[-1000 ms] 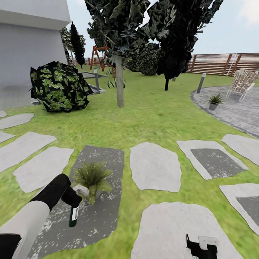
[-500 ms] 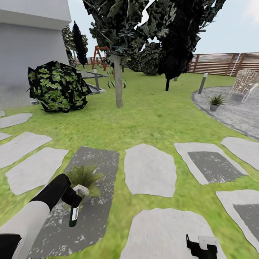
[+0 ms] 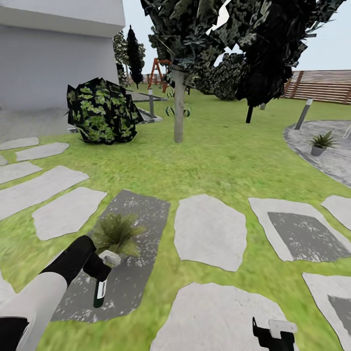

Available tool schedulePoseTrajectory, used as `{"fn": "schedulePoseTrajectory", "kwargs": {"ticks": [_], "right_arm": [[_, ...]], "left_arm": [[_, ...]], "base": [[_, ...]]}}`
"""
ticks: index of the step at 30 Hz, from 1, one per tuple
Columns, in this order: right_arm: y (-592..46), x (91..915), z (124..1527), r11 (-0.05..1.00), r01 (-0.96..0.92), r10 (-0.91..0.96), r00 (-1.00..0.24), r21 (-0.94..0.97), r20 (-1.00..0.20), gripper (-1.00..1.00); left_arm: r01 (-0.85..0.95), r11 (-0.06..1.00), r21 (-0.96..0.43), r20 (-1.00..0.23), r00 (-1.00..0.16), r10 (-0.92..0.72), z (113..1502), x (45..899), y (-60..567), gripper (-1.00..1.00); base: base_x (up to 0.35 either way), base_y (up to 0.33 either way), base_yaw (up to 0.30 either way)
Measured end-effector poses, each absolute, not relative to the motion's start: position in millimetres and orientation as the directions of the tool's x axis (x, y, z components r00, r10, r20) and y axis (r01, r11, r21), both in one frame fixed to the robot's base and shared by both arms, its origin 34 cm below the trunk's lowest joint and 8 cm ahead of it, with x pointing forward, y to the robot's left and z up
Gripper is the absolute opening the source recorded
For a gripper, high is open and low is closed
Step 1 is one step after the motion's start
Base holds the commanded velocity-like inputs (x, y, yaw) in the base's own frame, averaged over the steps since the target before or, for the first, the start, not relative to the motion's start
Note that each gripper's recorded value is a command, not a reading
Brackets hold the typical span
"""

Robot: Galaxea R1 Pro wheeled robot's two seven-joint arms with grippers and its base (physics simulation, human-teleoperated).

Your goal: Pick up the pesticide atomizer in the garden and spray insectifuge to fully cover both potted plants in the garden.

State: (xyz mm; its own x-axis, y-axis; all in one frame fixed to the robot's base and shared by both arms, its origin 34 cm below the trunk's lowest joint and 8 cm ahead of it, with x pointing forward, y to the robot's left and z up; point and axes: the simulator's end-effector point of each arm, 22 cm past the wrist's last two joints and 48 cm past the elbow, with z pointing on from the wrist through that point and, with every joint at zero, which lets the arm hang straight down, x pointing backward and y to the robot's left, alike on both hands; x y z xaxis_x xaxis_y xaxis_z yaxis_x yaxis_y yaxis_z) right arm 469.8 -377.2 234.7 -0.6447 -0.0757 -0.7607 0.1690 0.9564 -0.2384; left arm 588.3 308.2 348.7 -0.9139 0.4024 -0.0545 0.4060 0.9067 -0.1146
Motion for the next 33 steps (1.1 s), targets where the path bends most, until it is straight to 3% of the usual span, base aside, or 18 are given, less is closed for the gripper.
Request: {"fn": "schedulePoseTrajectory", "kwargs": {"ticks": [4, 10, 33], "right_arm": [[-377.1, 469.8, 234.8, 0.956, 0.169, -0.076, -0.644, -0.238, -0.761, 1.00], [-377.1, 469.8, 234.8, 0.956, 0.169, -0.076, -0.644, -0.238, -0.761, 1.00], [-377.8, 469.8, 235.1, 0.956, 0.167, -0.078, -0.644, -0.240, -0.761, 1.00]], "left_arm": [[0.322, 0.933, -0.163, -0.099, -0.946, 0.309, 354.1, 595.3, 312.0, -1.00], [0.315, 0.934, -0.169, -0.103, -0.948, 0.301, 353.9, 595.4, 311.3, -1.00], [0.285, 0.942, -0.178, -0.048, -0.959, 0.281, 351.2, 586.4, 295.5, -1.00]], "base": [[-0.006, -0.018, 0.276], [0.006, -0.003, 0.226], [0.164, -0.171, 0.005]]}}
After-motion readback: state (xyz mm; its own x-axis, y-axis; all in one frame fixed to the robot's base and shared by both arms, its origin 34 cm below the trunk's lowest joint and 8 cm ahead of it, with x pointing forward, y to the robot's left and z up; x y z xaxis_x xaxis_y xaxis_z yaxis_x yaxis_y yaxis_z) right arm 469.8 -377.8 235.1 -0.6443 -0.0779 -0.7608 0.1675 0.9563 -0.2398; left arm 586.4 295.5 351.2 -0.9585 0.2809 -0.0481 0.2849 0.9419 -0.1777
